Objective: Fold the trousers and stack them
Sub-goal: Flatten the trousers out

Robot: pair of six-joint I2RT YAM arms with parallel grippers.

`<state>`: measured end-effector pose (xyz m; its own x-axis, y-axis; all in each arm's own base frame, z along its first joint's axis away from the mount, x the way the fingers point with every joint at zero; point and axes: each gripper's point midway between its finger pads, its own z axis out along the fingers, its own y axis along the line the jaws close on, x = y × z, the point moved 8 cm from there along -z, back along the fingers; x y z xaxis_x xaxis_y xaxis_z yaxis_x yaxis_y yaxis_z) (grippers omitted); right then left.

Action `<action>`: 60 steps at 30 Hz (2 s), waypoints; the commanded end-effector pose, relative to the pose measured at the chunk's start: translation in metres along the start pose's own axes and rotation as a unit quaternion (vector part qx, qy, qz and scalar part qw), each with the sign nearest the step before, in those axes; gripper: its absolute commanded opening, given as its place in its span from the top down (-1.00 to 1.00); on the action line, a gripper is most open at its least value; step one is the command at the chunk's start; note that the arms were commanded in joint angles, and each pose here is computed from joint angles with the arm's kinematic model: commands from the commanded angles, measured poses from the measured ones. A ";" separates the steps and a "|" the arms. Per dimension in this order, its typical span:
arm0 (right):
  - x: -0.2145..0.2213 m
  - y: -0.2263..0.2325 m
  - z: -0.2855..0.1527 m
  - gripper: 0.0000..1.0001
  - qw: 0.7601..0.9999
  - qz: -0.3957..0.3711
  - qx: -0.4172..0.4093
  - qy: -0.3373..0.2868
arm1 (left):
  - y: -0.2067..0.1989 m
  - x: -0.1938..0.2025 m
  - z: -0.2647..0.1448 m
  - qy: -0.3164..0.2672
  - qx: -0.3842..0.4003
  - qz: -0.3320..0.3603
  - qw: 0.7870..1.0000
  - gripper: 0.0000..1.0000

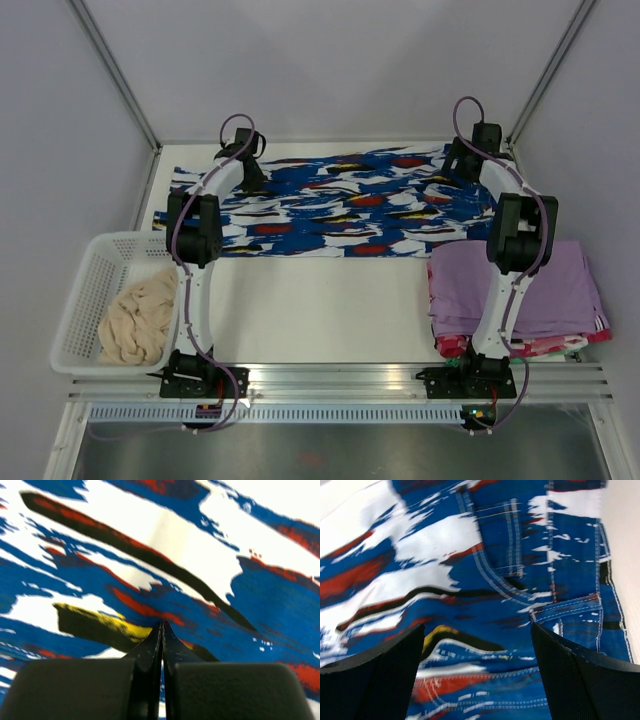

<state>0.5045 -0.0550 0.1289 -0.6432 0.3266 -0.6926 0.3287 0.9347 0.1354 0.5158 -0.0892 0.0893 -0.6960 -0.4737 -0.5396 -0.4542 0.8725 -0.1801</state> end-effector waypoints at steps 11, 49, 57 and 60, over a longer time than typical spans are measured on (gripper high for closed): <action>-0.007 -0.007 0.070 -0.96 0.992 0.085 0.097 -0.003 | -0.005 -0.035 0.026 -0.036 0.046 -0.040 0.997 0.95; -0.045 0.041 0.015 -0.96 0.991 0.045 -0.103 -0.070 | 0.000 -0.063 0.085 0.004 0.115 -0.281 0.953 0.88; -0.062 0.044 -0.012 -0.96 0.989 0.038 -0.110 -0.086 | -0.006 -0.078 0.071 0.003 0.166 -0.259 0.952 0.86; -0.075 0.043 -0.041 -0.96 0.988 0.024 -0.108 -0.108 | -0.014 -0.108 0.022 -0.039 0.210 -0.209 0.954 0.48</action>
<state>0.5485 -0.0427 0.1396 -0.5582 0.3916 -0.7315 0.2649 0.9196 0.2902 0.6116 -0.0503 0.0825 -0.4206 -0.8488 -0.3205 -0.5304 0.5166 -0.6721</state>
